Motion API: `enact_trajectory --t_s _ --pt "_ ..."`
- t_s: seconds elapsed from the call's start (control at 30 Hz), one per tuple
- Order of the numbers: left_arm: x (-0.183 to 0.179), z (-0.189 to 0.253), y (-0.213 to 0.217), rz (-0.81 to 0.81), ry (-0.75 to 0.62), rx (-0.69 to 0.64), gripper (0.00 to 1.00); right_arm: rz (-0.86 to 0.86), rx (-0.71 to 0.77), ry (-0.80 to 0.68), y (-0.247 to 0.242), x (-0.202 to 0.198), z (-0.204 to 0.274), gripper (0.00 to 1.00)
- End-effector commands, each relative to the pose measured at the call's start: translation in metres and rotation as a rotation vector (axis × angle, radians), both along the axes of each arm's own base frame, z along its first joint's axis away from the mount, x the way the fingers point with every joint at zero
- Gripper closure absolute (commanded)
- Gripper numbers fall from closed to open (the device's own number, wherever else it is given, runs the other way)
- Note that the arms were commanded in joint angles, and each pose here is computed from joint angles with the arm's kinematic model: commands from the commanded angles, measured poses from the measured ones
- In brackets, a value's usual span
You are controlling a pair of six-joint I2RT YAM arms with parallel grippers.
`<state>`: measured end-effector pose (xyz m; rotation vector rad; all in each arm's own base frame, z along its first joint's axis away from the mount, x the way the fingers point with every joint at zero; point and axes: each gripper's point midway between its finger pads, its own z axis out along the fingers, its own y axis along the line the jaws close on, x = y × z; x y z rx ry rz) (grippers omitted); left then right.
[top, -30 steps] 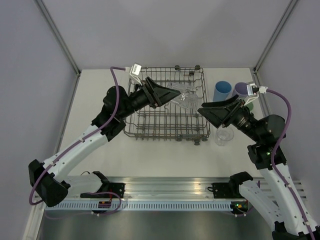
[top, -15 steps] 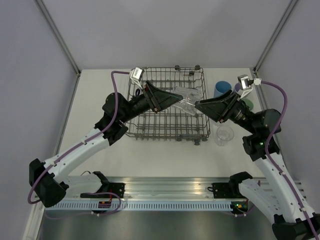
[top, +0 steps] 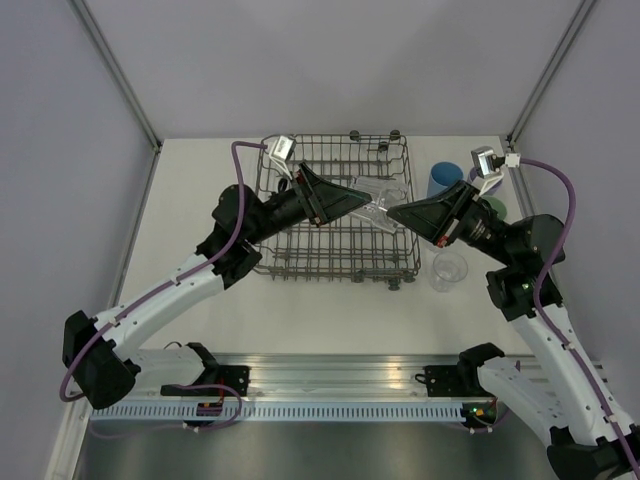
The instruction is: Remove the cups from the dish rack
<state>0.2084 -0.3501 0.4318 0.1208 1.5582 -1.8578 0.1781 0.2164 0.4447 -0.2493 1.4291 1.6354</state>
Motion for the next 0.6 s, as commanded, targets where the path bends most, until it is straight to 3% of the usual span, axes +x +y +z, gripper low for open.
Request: enact_trajectory --t_s 0.0,0.07,0.1,0.13,0.23,0.33,0.57 --pt "-0.011 0.025 0.002 -0.029 -0.054 -0.053 0.98 -0.038 -0.048 -0.122 -0.004 -0.008 0.013 1.0" --pt "-0.01 0.022 0.001 -0.023 -0.057 -0.025 0.65 -0.057 -0.078 -0.119 -0.006 -0.009 0.011 1.0" --pt "-0.009 0.022 0.0 -0.022 -0.057 -0.021 0.39 -0.07 -0.102 -0.141 -0.007 -0.007 0.009 1.0" --pt "-0.008 0.021 0.0 -0.016 -0.052 -0.018 0.01 -0.082 -0.116 -0.149 -0.008 -0.007 0.009 0.99" --pt "0.0 0.011 0.0 0.019 -0.043 0.02 0.0 -0.192 -0.238 -0.145 -0.017 0.008 -0.005 1.0" --pt "0.012 -0.007 0.003 0.095 -0.032 0.104 0.0 -0.32 -0.439 -0.05 -0.039 0.019 -0.033 0.99" --pt "0.047 -0.048 0.043 0.394 -0.016 0.319 0.0 -0.563 -0.753 0.089 -0.095 0.029 -0.073 0.99"
